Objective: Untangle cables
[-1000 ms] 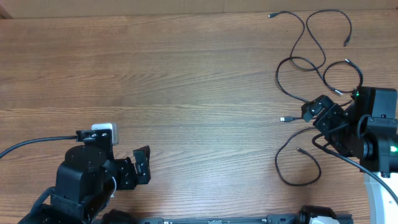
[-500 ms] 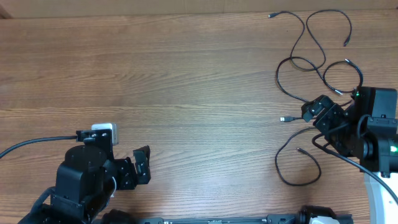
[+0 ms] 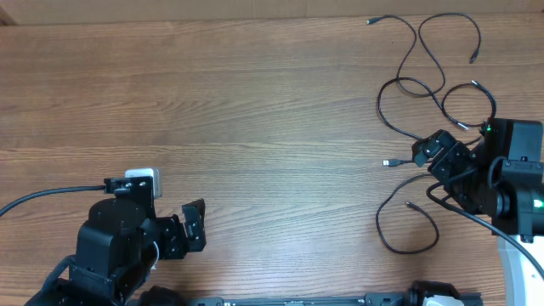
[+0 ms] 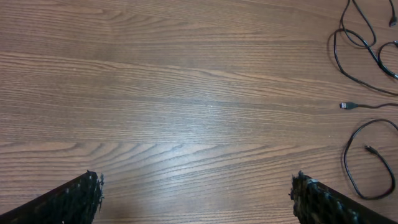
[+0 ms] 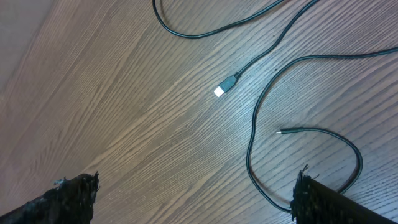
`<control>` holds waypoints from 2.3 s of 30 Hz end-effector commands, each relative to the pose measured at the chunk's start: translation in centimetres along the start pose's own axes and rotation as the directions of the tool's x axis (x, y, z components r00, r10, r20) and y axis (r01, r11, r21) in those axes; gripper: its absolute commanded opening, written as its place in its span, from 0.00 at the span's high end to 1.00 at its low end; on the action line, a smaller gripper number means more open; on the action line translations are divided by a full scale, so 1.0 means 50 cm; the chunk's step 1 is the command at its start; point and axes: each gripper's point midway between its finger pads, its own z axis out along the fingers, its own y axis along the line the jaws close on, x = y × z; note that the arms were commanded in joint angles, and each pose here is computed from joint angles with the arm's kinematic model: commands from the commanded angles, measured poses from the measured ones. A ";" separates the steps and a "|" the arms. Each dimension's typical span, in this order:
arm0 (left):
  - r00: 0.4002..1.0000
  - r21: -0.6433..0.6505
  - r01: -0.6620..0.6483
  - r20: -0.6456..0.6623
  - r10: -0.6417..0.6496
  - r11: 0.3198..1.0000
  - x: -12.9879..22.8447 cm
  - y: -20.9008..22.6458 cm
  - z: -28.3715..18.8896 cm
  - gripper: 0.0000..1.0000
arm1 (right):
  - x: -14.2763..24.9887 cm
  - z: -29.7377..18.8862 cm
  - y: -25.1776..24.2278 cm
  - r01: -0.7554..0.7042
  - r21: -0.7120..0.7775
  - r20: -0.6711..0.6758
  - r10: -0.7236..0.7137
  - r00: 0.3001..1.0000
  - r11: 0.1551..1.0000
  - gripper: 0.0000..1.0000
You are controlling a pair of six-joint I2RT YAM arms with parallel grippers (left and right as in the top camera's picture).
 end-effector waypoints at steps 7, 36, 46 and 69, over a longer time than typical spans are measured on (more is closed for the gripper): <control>1.000 -0.028 0.024 0.005 -0.024 0.999 -0.003 0.010 0.004 0.00 | -0.005 -0.017 0.005 0.016 -0.016 0.038 -0.015 0.999 1.000 0.00; 1.000 -0.028 0.024 0.005 -0.024 0.999 -0.003 0.010 0.004 0.01 | 0.072 0.003 0.047 0.692 -0.215 0.783 -0.302 0.544 0.689 0.00; 1.000 -0.028 0.024 0.005 -0.024 0.999 -0.003 0.010 0.004 0.00 | 0.074 0.015 0.035 0.719 -0.186 0.853 -0.253 0.457 0.670 0.00; 1.000 -0.028 0.024 0.005 -0.024 0.999 -0.003 0.010 0.004 0.00 | 0.054 0.082 -0.006 0.717 -0.049 0.866 -0.327 0.377 0.695 0.00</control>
